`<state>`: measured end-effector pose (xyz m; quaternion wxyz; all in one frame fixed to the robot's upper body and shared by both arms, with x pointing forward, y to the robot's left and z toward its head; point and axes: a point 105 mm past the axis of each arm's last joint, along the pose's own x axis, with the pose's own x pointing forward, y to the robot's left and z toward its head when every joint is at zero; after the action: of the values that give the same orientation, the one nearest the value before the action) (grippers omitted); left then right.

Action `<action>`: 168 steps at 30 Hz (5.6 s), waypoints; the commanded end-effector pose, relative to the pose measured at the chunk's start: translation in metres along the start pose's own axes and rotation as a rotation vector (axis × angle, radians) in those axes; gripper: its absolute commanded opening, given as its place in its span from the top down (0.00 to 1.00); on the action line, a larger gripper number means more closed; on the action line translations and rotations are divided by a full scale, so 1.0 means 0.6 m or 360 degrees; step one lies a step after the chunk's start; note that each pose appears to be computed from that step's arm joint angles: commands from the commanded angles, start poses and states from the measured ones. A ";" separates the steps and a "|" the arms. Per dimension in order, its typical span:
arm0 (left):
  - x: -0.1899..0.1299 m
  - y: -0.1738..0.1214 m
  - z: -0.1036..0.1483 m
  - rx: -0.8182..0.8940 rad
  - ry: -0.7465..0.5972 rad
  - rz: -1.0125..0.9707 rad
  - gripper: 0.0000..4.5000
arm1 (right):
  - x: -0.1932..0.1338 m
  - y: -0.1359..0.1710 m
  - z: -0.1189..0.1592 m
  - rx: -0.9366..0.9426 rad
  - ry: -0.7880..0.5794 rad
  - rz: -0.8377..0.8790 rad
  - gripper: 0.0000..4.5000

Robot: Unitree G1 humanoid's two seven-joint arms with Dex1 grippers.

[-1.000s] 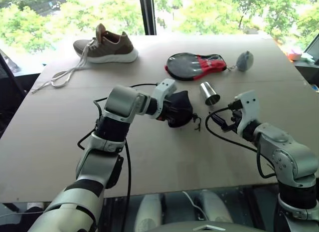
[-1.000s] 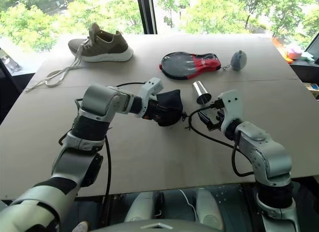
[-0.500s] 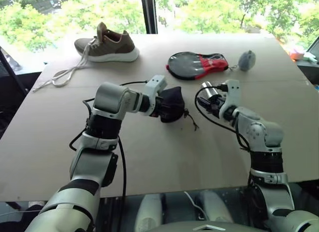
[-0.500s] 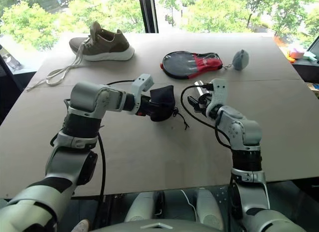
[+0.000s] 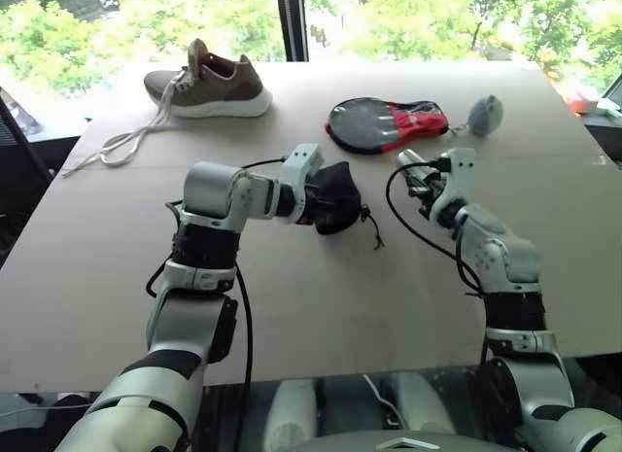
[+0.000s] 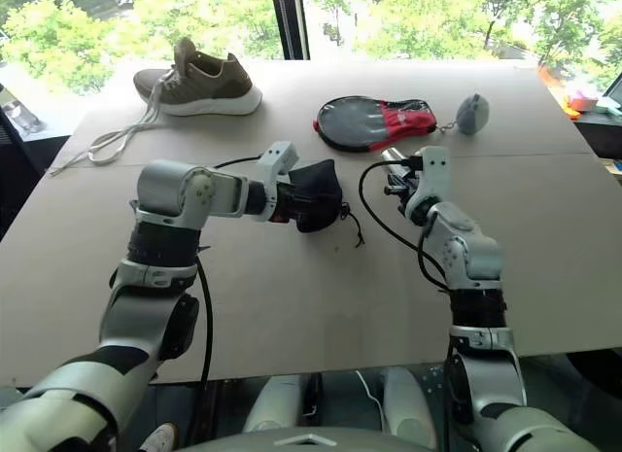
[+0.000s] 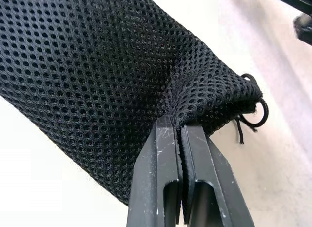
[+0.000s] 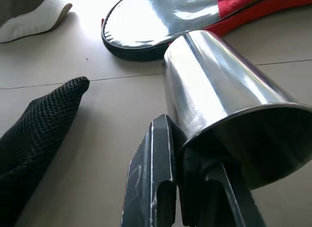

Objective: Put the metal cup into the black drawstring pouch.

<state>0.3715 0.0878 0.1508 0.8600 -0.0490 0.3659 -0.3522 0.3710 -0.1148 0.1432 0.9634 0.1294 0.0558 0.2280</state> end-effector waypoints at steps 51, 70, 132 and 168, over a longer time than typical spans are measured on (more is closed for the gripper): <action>-0.029 -0.078 0.056 -0.0060 -0.0144 -0.0412 1.00 | 0.018 0.164 -0.068 -0.0950 -0.0131 0.0592 0.99; -0.036 -0.102 0.060 -0.0118 -0.0214 -0.0513 1.00 | 0.052 0.174 -0.059 -0.1199 -0.0229 0.0662 0.99; -0.016 -0.108 0.059 -0.0383 -0.0365 -0.0524 1.00 | 0.092 0.234 -0.079 -0.1230 -0.0179 0.0850 0.99; -0.125 0.009 0.016 0.0282 -0.0520 -0.0343 1.00 | 0.082 0.127 -0.060 -0.1205 -0.0149 0.0384 0.04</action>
<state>0.3493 0.1407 0.1928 0.8693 -0.0876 0.1993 -0.4438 0.3727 -0.0262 0.1131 0.9091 -0.2239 -0.0525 0.3473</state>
